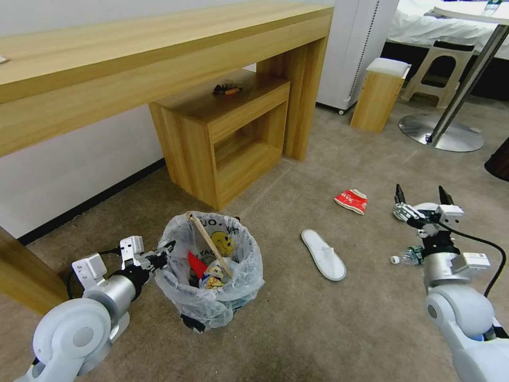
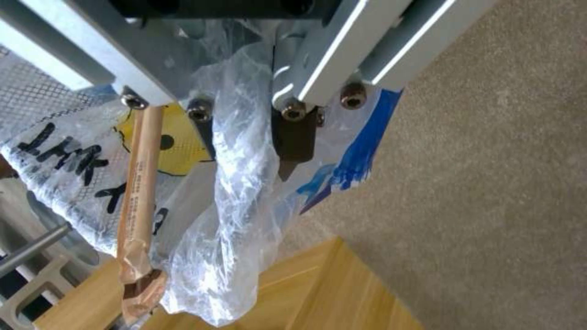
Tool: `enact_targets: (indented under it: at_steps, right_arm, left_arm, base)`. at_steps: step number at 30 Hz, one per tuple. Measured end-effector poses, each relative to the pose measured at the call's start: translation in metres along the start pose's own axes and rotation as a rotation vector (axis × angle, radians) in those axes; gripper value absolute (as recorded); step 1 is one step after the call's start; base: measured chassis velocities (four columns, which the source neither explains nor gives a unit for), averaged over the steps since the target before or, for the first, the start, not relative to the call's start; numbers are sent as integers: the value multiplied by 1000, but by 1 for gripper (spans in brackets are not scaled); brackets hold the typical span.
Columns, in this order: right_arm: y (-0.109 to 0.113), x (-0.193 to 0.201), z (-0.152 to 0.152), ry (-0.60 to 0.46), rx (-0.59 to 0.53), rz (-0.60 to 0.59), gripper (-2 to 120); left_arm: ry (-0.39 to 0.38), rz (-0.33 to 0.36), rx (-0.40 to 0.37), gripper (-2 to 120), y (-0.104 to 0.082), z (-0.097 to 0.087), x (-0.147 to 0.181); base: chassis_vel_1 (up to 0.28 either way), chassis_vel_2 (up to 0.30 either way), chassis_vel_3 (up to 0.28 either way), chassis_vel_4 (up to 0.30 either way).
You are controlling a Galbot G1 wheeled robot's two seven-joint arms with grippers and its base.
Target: Pick up the trash bin and place the garbage on the floor into it.
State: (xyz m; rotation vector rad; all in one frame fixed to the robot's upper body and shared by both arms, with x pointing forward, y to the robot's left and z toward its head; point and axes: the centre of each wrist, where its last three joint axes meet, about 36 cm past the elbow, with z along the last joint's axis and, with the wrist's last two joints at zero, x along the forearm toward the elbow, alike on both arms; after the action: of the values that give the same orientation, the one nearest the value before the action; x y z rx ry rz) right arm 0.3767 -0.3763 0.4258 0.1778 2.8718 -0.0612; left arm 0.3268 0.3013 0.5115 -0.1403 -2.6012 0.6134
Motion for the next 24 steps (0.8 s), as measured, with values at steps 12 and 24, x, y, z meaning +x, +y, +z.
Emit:
enact_targets:
  at_steps: [12,24]
  right_arm:
    - [7,0,3,-3,-11,-19,100]
    - [11,-2,3,-4,-19,-30,100]
  left_arm:
    - [7,-3,-3,2,1,4,-1]
    - [13,-3,-1,2,1,6,-3]
  base:
    - [0,0,0,0]
    - [-20,-21,-20,-16]
